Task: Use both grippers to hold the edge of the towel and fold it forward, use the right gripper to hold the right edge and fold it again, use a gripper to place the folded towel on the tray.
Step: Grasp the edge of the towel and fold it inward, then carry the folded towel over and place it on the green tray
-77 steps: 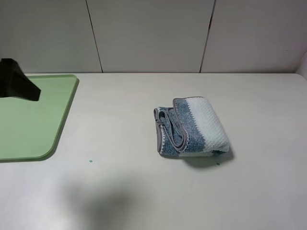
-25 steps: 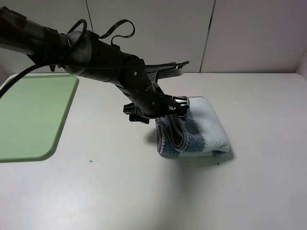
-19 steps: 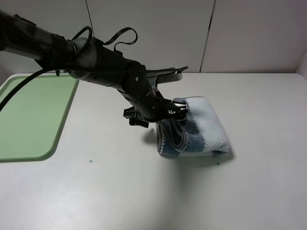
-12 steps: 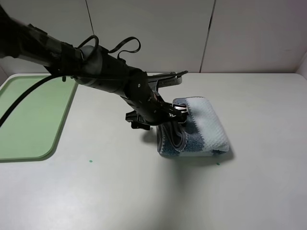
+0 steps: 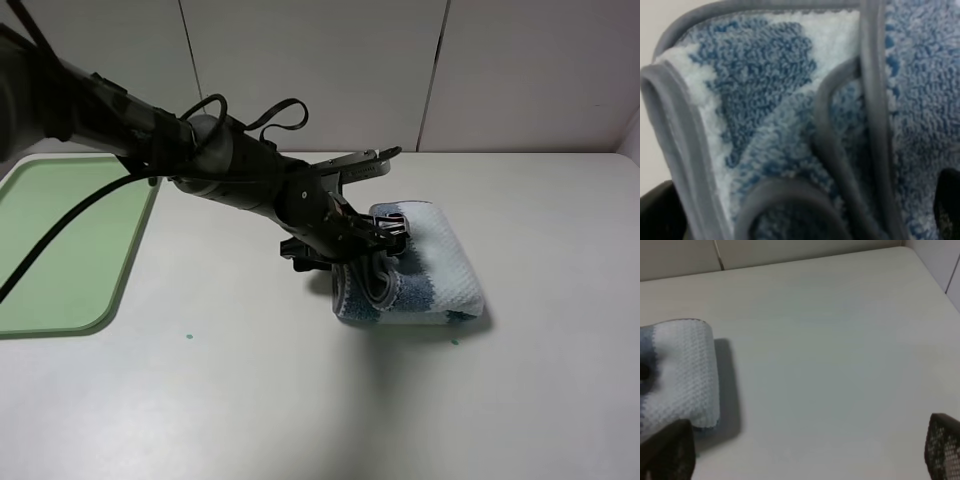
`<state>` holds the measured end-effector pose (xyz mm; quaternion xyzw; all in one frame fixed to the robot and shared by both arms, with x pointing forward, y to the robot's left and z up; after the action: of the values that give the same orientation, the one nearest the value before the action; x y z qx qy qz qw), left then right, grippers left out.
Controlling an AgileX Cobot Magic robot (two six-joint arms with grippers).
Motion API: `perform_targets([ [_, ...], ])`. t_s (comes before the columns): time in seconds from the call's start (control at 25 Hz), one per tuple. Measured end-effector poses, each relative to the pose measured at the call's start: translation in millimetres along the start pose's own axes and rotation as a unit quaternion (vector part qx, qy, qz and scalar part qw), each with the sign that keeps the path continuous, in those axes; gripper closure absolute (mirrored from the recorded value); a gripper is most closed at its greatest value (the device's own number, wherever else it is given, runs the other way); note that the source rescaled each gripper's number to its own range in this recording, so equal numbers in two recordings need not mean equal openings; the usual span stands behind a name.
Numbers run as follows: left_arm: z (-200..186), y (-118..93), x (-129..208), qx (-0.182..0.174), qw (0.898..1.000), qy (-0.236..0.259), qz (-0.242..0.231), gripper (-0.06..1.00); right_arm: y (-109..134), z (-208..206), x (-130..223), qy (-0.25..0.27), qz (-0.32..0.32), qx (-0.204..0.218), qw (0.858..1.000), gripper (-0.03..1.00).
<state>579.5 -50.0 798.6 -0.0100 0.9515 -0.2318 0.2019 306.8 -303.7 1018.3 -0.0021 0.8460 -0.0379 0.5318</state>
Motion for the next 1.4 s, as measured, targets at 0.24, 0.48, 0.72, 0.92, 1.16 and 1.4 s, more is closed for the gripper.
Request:
perform_targets([
  [0.24,2,-1,4,0.0,1.0,0.003,-0.001,0.17,1,0,0,0.0,0.002,-0.003,1.0,-0.03],
  [0.48,4,1,7,-0.003,1.0,0.008,-0.007,0.49,1,0,0,0.0,0.002,-0.003,1.0,-0.03],
  [0.72,4,1,7,-0.004,1.0,0.01,-0.009,0.76,1,0,0,0.0,0.002,-0.003,1.0,-0.03],
  [0.92,4,1,9,-0.006,1.0,0.014,-0.01,0.76,1,0,0,0.0,0.002,-0.003,1.0,-0.03],
  [1.16,4,2,10,-0.009,1.0,0.018,-0.01,0.76,1,0,0,0.0,0.002,-0.003,1.0,-0.03],
  [1.4,-6,1,12,-0.017,0.999,0.034,-0.005,0.76,1,0,0,0.0,0.002,-0.003,1.0,-0.03],
])
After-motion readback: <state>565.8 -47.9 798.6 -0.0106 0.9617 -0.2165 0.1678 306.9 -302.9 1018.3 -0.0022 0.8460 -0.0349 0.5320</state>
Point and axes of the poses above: a point on each arm's last joint axis where the gripper is mounted, z pointing out along that axis toward the gripper, y along the wrist's bending axis when the last joint is at zero, x = y × z, the point moved 8 cm from there along z, pointing out along that axis toward the gripper, and after that the axes turned 7 degrees about -z, right-handed, at the moved point
